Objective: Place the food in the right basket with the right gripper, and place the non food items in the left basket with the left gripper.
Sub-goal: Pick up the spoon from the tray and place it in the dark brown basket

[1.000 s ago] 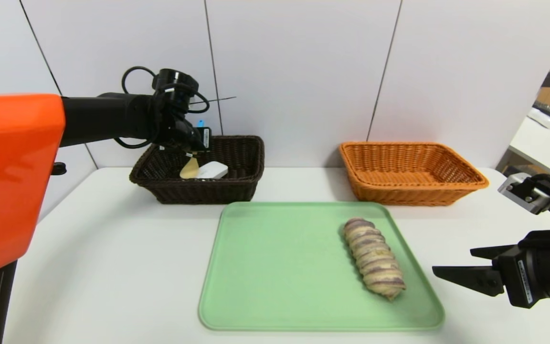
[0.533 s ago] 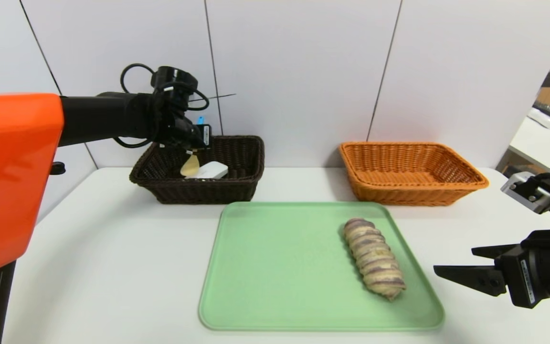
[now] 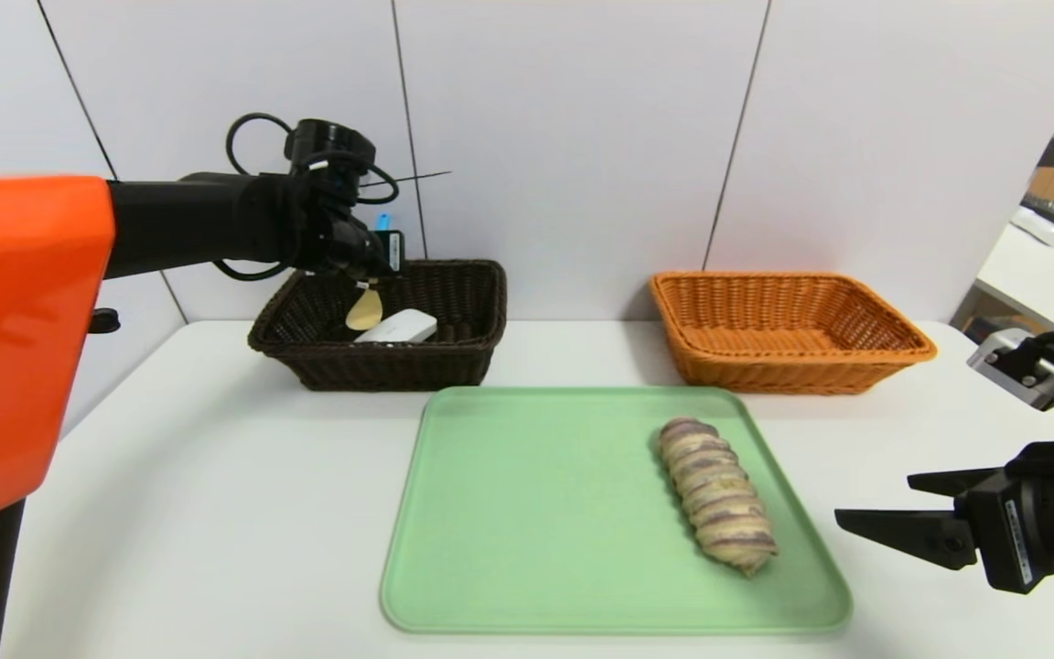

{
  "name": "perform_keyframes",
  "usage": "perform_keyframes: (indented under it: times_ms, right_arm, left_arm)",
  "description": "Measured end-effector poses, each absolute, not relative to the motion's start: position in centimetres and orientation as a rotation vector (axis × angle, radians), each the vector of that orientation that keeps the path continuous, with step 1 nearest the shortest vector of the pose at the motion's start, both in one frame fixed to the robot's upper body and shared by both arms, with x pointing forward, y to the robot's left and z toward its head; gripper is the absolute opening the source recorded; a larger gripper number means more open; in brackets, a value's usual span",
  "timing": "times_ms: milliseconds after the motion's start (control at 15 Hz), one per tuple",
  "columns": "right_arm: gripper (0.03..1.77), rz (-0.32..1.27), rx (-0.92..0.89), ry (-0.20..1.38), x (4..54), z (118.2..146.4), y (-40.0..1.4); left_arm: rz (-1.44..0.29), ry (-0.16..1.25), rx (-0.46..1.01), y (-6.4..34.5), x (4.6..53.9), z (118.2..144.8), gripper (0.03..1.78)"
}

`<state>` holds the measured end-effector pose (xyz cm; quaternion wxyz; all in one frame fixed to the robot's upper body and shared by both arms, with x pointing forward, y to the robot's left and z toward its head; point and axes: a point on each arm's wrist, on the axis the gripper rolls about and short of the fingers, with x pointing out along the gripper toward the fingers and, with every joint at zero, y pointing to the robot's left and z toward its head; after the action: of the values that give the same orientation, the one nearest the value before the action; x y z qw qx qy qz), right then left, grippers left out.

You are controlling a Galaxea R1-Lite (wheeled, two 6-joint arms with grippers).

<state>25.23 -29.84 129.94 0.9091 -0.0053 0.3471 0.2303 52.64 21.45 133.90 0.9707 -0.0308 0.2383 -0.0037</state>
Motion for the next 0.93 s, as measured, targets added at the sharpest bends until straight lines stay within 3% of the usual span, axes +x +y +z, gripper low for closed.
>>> perform_keyframes:
  times_ms: [800, 933]
  right_arm:
    - [1.7, 0.473, -0.01, 0.712, 24.8, 129.9, -30.0]
    - [1.7, 0.474, -0.009, 0.713, 24.8, 129.8, -30.0]
  left_arm:
    - [0.001, 0.529, -0.066, 21.5, 52.6, 133.1, 0.13]
    - [0.003, 0.53, -0.071, 21.4, 52.6, 133.0, 0.44]
